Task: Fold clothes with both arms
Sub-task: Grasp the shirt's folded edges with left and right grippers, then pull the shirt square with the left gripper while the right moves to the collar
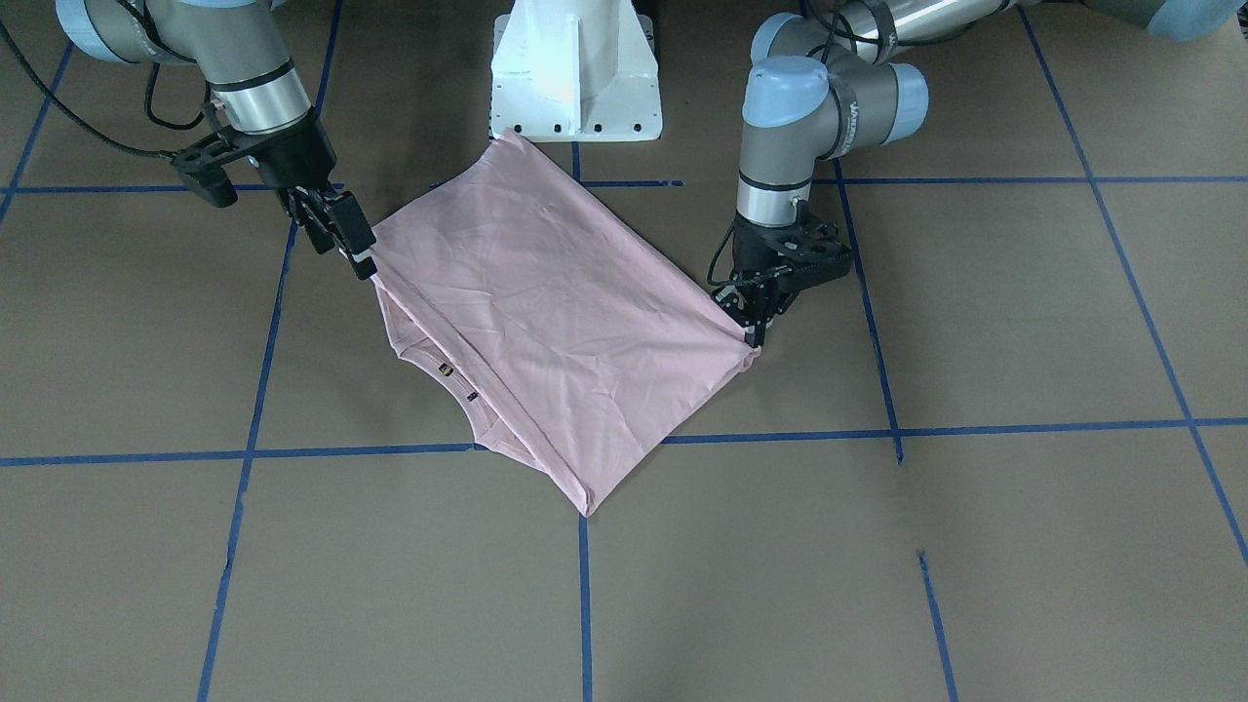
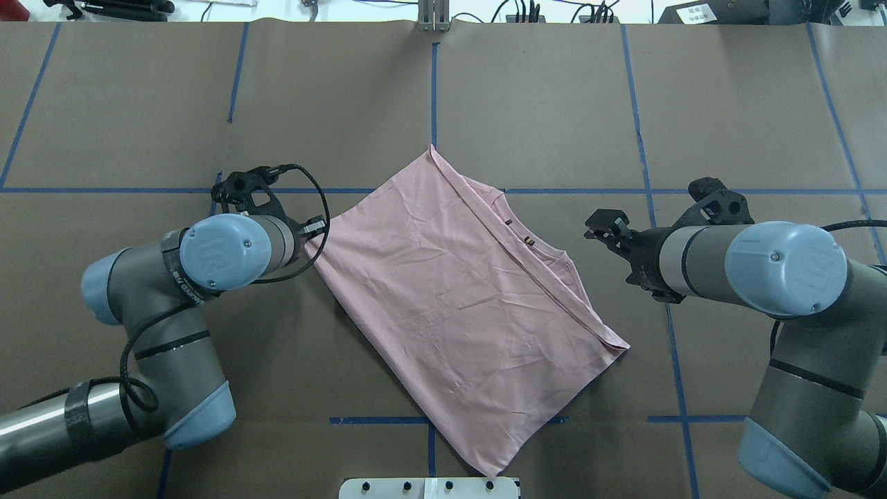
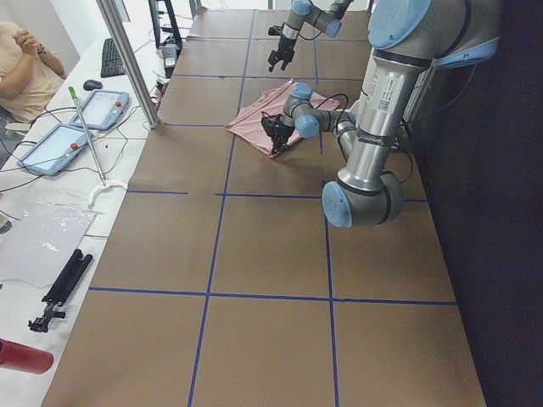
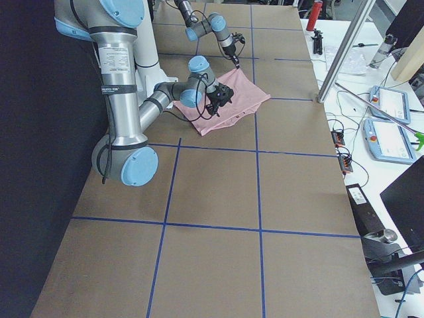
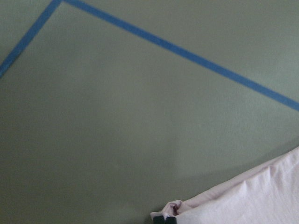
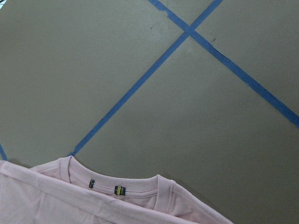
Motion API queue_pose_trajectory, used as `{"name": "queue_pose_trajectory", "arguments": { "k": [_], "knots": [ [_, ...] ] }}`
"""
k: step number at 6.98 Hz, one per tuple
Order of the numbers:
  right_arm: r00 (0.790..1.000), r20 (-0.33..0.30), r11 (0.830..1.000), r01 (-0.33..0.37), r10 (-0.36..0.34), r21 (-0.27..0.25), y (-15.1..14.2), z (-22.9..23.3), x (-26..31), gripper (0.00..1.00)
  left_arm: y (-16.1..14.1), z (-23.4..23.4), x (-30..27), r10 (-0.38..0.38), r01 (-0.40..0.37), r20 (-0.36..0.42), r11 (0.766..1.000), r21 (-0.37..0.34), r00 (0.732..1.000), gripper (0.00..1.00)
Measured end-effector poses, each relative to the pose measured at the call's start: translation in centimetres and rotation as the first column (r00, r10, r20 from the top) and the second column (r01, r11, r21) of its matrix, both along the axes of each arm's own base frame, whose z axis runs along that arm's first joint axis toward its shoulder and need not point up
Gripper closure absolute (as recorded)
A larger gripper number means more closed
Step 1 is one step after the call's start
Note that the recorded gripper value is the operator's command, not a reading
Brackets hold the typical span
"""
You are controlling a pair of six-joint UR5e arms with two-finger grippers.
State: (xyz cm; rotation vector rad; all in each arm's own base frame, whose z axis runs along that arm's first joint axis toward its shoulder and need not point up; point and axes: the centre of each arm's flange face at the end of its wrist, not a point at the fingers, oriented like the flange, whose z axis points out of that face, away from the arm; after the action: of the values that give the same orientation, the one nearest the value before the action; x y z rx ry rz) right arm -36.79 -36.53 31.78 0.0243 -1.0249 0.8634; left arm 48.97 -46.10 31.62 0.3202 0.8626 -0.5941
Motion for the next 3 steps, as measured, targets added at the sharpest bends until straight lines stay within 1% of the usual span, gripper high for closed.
{"name": "queue_pose_trajectory", "arguments": {
  "k": [1, 2, 3],
  "knots": [
    [1.000, 0.000, 1.000, -0.017, 0.017, 0.013, 0.0, -0.3, 0.3, 0.00, -6.0, -0.6, -1.0, -0.074, 0.076, -0.044, 0.996, 0.054, 0.996, 1.00],
    [1.000, -0.003, 0.999, -0.030, 0.030, 0.025, 0.0, -0.4, 0.3, 0.00, -11.6, -1.1, -1.2, -0.130, 0.137, -0.079, 0.986, 0.090, 0.988, 0.98],
    [1.000, 0.005, 0.999, -0.025, 0.025, 0.036, 0.4, -1.0, -0.3, 0.00, -15.8, -0.9, -0.8, -0.164, 0.175, -0.103, 0.978, 0.110, 0.981, 0.69]
  ]
}}
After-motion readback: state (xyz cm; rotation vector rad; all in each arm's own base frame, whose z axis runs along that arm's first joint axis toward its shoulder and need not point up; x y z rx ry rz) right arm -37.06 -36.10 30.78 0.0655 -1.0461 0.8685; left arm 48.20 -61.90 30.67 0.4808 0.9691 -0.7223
